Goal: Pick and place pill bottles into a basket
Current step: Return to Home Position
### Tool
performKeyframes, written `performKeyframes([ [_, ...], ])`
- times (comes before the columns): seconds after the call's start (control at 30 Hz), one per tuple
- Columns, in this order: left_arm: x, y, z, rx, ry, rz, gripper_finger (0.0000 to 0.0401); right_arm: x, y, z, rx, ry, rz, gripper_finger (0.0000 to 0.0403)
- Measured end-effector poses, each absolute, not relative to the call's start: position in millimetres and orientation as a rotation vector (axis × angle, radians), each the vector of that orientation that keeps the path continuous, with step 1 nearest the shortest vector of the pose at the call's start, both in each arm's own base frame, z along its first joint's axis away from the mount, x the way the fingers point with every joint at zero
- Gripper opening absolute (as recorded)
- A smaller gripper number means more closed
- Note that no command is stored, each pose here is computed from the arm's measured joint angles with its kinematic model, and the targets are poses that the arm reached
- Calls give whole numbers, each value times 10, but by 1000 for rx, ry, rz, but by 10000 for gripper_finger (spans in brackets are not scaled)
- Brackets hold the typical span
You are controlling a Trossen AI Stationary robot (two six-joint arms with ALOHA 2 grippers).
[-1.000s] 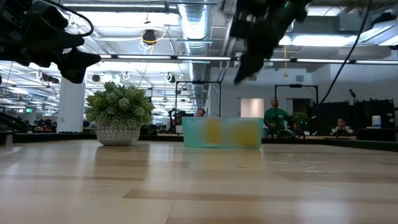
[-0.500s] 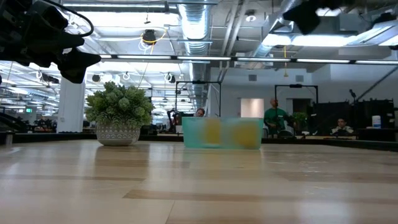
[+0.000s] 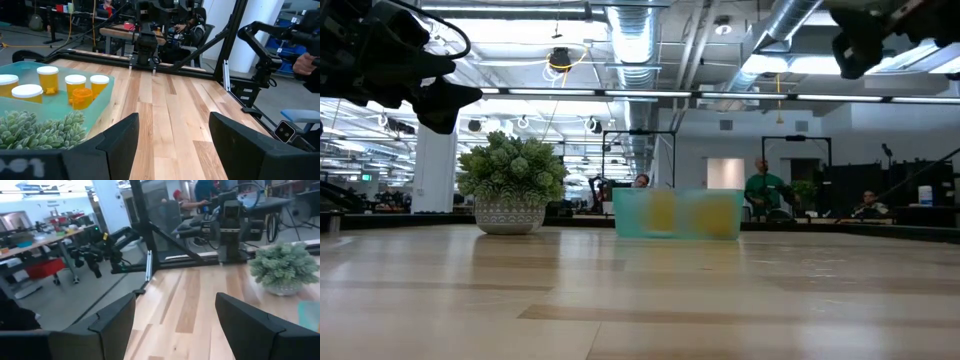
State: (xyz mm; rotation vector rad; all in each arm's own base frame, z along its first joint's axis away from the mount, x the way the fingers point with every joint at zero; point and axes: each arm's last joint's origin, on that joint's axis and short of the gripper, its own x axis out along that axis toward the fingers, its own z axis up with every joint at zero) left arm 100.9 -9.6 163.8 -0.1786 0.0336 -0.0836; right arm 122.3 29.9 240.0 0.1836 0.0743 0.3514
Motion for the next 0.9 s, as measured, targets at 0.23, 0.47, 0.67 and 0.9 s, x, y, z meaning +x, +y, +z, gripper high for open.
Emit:
performKeyframes([
  [0.23,1009,-95,1637,-178,34,-83,231,1084,335,2274,187,-17,398,270],
  [0.47,1009,-95,1637,-178,34,-83,231,985,359,2132,193,-125,437,270],
  [0.67,1009,-95,1636,-178,34,-83,231,941,391,1999,179,-211,483,270],
  [0.9,1009,-96,1637,-178,34,-84,231,927,405,1923,167,-229,503,270],
])
